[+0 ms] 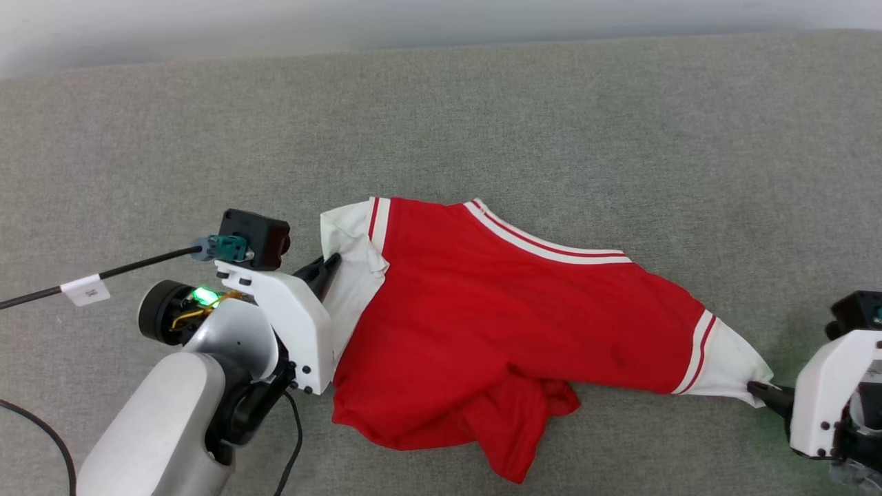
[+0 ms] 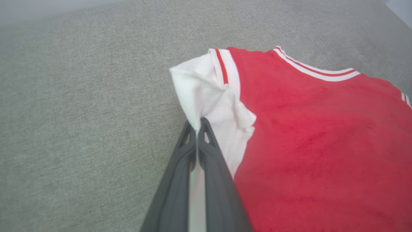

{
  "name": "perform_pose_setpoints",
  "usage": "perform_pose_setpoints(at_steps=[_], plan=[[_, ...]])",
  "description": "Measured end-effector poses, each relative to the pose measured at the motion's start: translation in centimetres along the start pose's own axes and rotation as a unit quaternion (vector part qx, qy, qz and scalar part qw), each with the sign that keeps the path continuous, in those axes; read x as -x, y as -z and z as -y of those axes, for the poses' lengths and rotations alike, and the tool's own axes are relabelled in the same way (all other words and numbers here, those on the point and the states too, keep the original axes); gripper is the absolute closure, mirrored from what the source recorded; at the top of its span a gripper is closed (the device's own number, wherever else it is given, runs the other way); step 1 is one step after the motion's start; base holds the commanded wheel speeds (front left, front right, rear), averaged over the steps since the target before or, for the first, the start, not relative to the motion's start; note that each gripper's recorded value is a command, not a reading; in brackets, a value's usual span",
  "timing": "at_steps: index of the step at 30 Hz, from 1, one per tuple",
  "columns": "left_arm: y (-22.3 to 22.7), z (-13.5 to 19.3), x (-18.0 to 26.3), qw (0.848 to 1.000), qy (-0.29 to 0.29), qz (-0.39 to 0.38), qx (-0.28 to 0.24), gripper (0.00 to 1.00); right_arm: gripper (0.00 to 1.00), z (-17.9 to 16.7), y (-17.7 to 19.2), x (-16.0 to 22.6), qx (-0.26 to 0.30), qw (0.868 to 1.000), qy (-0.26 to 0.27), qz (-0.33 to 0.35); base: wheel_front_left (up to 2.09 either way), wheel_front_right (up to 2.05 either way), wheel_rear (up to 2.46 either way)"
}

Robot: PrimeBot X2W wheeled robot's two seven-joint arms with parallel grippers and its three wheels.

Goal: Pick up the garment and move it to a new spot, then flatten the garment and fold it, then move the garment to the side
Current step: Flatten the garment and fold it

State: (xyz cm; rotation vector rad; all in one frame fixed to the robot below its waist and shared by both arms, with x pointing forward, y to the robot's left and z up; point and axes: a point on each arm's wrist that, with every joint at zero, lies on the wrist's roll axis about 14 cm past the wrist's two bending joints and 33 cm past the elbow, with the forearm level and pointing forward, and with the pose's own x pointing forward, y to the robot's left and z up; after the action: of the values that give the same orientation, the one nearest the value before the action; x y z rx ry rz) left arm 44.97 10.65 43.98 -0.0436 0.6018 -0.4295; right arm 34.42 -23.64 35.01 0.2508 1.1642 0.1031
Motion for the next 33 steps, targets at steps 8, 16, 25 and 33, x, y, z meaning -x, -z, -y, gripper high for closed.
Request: perform_pose_setpoints(at_steps=[8,16,25,33], plan=[[-3.2,-0.6,1.5,0.998,-0.024,0.062,-0.017,1.0,1.0,-0.8,-5.2,2.9,0.058,0.992,0.012,0.112,0.0,0.0,0.0],[-10.6,-1.5,4.1,0.984,-0.054,0.164,-0.046,1.0,1.0,-1.3,-14.2,10.8,0.106,0.952,0.048,0.283,0.0,0.0,0.0],[-19.7,-2.1,5.0,0.961,-0.064,0.262,-0.061,1.0,1.0,-3.5,-22.3,16.8,0.131,0.908,0.055,0.394,0.0,0.0,0.0],[-27.9,-4.6,3.9,0.931,-0.091,0.345,-0.073,1.0,1.0,-6.4,-31.5,21.4,0.163,0.846,0.058,0.504,0.0,0.0,0.0]])
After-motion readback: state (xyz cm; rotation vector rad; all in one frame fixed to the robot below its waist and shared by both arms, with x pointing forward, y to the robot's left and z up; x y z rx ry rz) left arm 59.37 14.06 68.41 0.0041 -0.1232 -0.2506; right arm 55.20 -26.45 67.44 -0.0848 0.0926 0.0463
